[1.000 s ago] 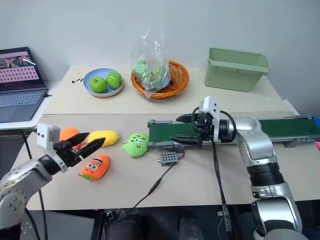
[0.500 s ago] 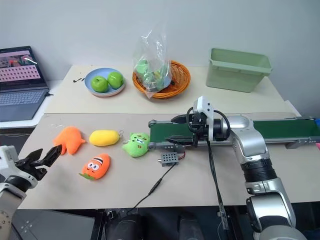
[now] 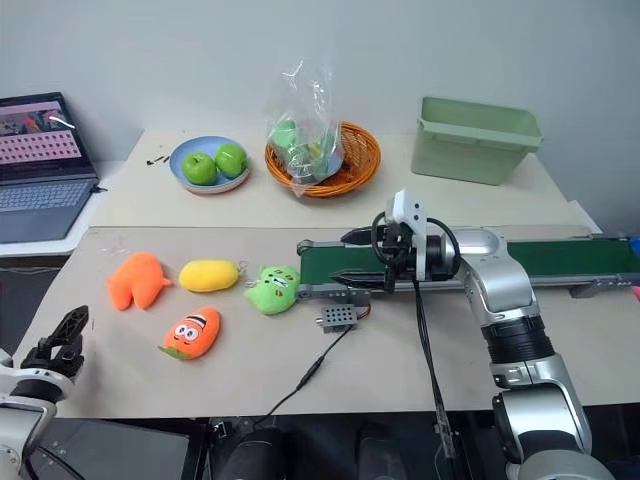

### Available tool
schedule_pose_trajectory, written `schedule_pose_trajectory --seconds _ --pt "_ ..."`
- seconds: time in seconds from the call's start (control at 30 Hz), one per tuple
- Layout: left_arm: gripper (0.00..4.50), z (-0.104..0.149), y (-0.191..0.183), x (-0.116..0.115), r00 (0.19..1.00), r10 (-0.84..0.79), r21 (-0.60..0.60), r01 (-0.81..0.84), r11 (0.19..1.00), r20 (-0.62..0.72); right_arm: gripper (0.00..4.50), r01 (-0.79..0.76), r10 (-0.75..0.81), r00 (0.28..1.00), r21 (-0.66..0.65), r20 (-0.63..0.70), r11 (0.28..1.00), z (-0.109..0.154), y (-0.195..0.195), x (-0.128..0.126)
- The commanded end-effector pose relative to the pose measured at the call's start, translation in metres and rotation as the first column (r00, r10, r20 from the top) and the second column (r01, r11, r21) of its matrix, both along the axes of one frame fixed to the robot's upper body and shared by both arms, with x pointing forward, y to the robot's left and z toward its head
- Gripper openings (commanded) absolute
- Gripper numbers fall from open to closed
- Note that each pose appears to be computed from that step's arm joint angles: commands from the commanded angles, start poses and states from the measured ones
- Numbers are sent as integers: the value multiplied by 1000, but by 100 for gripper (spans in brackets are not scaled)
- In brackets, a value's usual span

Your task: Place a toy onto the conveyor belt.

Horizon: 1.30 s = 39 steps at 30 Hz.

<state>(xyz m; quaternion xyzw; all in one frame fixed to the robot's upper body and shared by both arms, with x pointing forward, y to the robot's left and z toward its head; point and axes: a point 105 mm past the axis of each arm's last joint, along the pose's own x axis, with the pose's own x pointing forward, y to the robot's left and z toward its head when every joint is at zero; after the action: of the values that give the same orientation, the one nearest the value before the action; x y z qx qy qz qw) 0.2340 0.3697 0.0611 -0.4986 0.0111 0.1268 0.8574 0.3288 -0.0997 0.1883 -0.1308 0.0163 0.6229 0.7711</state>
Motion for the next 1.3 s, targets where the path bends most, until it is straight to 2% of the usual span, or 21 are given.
schedule_pose_trajectory --seconds 0.03,0.27,0.5,1.03,1.17,1.2,1.3 --pt "443 1 7 3 999 21 -54 -19 998 28 450 16 -16 998 14 53 1000 16 -6 -3" --pt "443 -4 11 29 999 3 -107 0 994 33 450 42 -42 998 7 54 999 18 -12 -5" --pt "443 1 9 58 998 -42 -100 45 994 38 450 60 -60 997 0 55 998 19 -17 -8" --pt "443 -7 -10 84 988 -155 -102 156 983 13 450 76 -75 995 -14 66 997 19 -18 -9" --pt "343 -9 -10 83 987 -160 -109 161 981 10 450 77 -75 994 -25 73 997 18 -19 -9" --pt "292 -10 -11 83 987 -162 -110 162 981 10 450 78 -76 994 -25 74 997 18 -18 -9" --pt "181 -10 -11 82 986 -165 -118 165 979 14 450 79 -77 994 -24 74 997 18 -18 -8"
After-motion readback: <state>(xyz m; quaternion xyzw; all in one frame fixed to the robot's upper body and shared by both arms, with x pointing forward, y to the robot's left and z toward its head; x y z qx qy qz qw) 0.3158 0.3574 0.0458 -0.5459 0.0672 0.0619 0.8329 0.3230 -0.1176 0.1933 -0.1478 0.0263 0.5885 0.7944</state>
